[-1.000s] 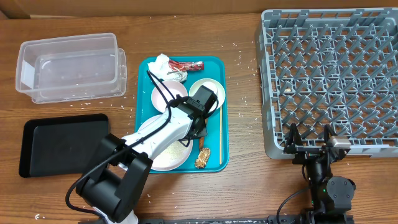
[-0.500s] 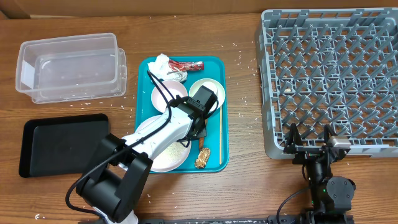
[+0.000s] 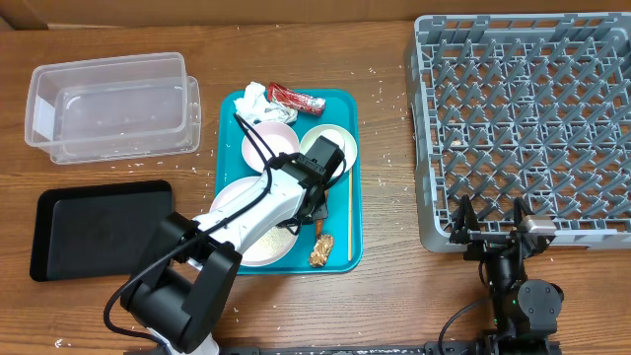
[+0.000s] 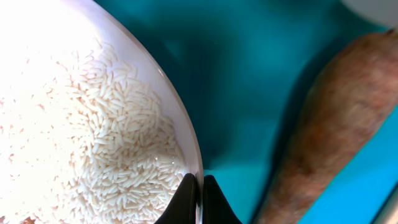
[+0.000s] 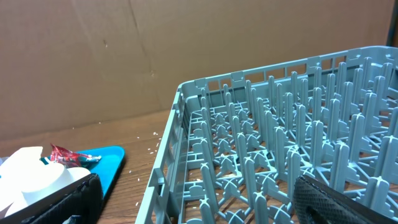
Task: Sort waste into correct bins and load items into the dishwasher
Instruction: 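Lower the left gripper and grasp the rim of the white plate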
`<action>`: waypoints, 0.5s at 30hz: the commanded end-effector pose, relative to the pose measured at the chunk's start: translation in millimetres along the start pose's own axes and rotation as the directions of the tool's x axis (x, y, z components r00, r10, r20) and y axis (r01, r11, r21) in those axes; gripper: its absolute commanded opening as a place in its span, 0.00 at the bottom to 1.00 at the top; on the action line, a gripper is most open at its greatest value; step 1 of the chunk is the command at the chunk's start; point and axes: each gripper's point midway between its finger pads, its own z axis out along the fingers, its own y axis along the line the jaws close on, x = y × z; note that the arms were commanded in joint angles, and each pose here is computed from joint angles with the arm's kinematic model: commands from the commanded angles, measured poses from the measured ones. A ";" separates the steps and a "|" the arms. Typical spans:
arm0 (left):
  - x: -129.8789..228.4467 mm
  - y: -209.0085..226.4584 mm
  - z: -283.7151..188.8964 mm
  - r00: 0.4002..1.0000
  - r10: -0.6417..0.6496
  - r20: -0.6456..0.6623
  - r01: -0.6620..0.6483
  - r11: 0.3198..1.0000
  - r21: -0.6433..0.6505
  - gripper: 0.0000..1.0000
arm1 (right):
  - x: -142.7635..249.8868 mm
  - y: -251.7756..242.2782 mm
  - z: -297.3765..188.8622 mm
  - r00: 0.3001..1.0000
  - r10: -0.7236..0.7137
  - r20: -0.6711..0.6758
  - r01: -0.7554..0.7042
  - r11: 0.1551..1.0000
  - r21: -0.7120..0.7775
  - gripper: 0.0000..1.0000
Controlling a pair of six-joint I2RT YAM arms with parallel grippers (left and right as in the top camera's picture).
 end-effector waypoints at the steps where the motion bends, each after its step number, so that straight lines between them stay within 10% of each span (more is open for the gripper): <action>1: 4.6 3.5 -1.9 0.999 0.006 -0.034 -0.007 1.000 -0.026 0.04 | 2.0 1.6 0.1 1.000 -0.004 0.003 0.004 1.000 -0.010 1.00; 15: -16.9 25.2 -47.6 1.000 0.015 0.011 -0.013 0.983 -0.183 0.04 | 1.9 1.6 0.1 1.000 -0.004 0.003 0.004 1.000 -0.010 1.00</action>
